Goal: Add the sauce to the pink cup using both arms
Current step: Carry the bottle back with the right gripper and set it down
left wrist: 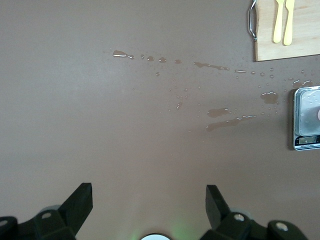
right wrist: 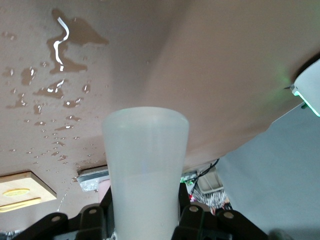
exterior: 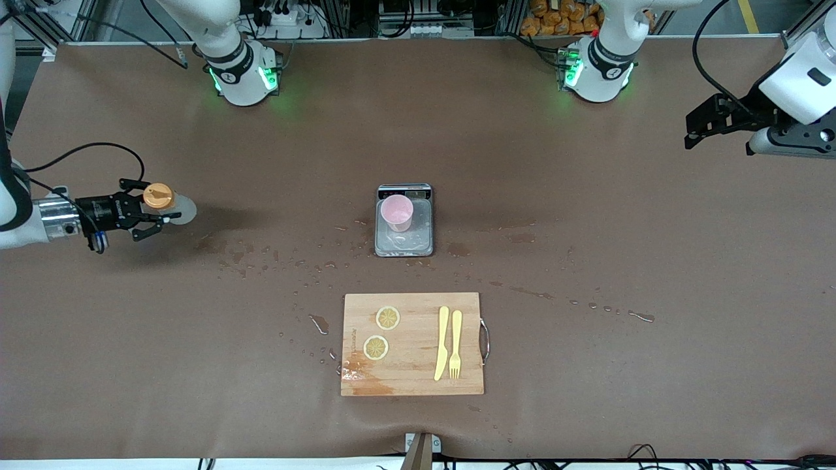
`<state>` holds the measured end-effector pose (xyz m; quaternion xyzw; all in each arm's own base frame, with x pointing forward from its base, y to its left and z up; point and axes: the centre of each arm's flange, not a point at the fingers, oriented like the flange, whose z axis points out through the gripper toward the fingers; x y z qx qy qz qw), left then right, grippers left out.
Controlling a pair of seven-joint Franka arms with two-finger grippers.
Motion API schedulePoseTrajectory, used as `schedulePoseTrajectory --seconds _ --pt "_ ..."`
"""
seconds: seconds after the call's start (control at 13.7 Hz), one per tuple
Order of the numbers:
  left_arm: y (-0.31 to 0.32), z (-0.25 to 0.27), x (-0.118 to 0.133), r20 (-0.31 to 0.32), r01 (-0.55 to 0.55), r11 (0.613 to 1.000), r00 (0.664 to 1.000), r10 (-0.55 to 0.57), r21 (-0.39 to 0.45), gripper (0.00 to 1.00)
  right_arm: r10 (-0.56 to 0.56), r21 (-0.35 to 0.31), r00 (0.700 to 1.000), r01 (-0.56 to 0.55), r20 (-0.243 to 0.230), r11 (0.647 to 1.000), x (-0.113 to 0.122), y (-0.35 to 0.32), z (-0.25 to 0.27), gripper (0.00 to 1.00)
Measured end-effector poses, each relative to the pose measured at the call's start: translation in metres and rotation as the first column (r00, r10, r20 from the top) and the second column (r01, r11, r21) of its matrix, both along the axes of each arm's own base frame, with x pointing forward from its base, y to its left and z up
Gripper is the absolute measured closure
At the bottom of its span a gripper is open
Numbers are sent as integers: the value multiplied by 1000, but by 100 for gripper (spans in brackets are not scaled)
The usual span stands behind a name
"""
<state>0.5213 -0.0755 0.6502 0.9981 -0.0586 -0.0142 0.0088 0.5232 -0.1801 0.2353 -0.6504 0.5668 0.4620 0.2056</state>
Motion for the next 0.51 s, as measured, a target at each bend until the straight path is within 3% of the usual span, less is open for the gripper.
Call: schedulePoseTrajectory --seconds 0.36,0.51 --pt "-1 6 0 13 2 1000 1000 -2 -2 0 -33 166 999 29 21 986 -20 -13 -82 50" --pt "-1 7 0 14 0 1000 1000 0 -2 0 -29 197 999 22 29 980 -24 -11 -103 49"
